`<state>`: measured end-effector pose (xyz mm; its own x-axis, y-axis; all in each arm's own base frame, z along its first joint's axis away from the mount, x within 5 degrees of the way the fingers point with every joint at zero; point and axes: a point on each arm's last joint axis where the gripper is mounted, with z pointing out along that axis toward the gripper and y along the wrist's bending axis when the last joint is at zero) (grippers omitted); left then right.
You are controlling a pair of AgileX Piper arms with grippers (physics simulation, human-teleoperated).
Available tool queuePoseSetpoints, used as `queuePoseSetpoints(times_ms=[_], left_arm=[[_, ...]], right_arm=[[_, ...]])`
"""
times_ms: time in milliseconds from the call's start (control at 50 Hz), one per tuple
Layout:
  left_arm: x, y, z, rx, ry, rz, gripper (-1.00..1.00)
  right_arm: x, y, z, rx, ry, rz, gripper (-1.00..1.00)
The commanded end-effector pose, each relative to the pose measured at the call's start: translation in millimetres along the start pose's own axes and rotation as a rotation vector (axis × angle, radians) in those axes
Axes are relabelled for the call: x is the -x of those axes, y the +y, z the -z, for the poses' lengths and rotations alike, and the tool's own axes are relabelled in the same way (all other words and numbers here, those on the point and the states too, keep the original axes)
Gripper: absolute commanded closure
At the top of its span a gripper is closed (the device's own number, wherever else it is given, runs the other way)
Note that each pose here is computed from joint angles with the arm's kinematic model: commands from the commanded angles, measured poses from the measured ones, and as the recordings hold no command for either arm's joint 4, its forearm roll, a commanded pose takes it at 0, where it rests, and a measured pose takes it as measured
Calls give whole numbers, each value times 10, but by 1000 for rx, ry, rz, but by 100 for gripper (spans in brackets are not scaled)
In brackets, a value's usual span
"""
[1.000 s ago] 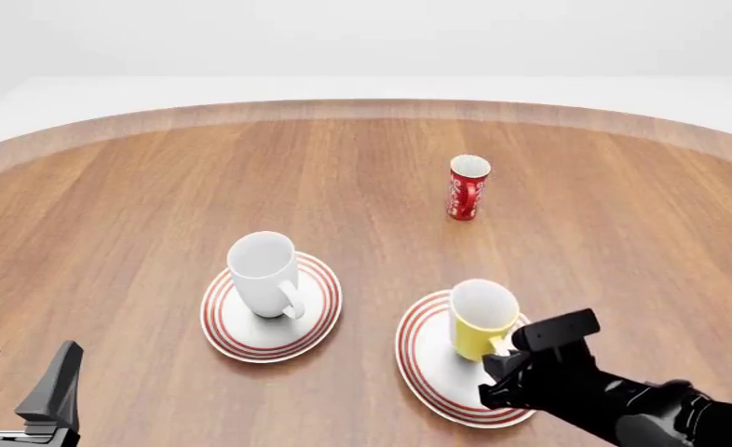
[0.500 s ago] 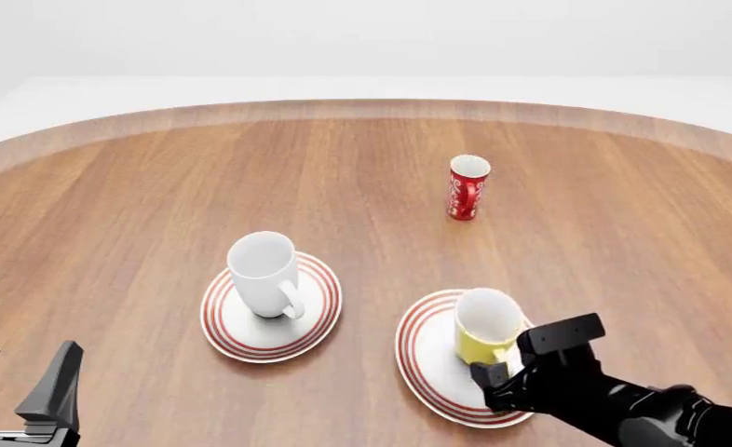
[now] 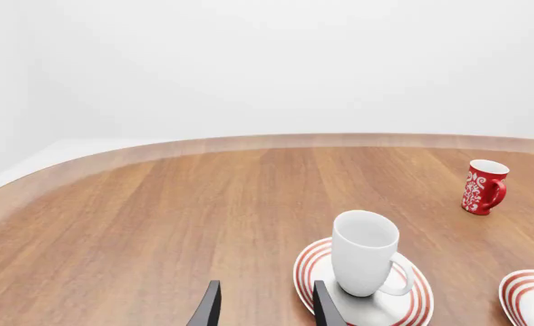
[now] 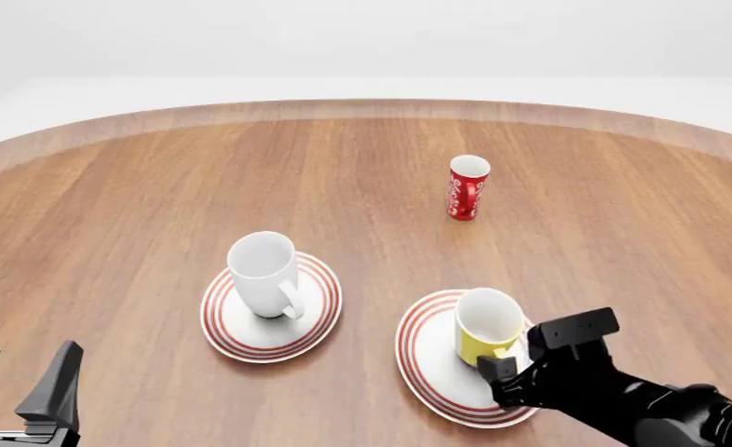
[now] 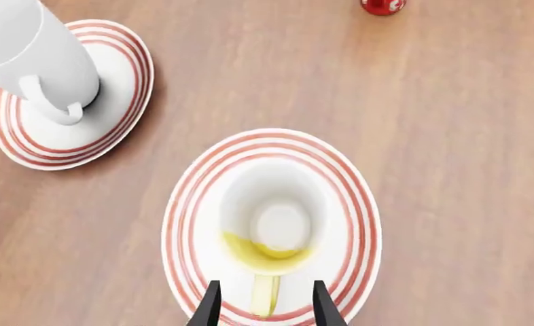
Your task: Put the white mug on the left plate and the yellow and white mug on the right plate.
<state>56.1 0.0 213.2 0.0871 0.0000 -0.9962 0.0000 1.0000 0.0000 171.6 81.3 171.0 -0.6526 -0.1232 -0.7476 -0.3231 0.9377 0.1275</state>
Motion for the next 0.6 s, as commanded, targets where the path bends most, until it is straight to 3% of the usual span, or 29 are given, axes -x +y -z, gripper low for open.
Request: queuePoseSetpoints(times_ms=[20, 220, 480, 560, 600], left_arm=[[0, 0, 0, 0, 0, 0, -100], [0, 0, 0, 0, 0, 0, -100], [0, 0, 0, 0, 0, 0, -100], [0, 0, 0, 0, 0, 0, -100], [0, 0, 0, 0, 0, 0, -100]], right_arm=[[104, 12, 229, 4, -41, 3, -100], [236, 16, 492, 5, -95, 0, -100], [596, 52, 1074, 16, -250, -25, -100], [727, 53, 1323, 10, -328, -16, -100], [727, 53, 1324, 10, -328, -16, -100]])
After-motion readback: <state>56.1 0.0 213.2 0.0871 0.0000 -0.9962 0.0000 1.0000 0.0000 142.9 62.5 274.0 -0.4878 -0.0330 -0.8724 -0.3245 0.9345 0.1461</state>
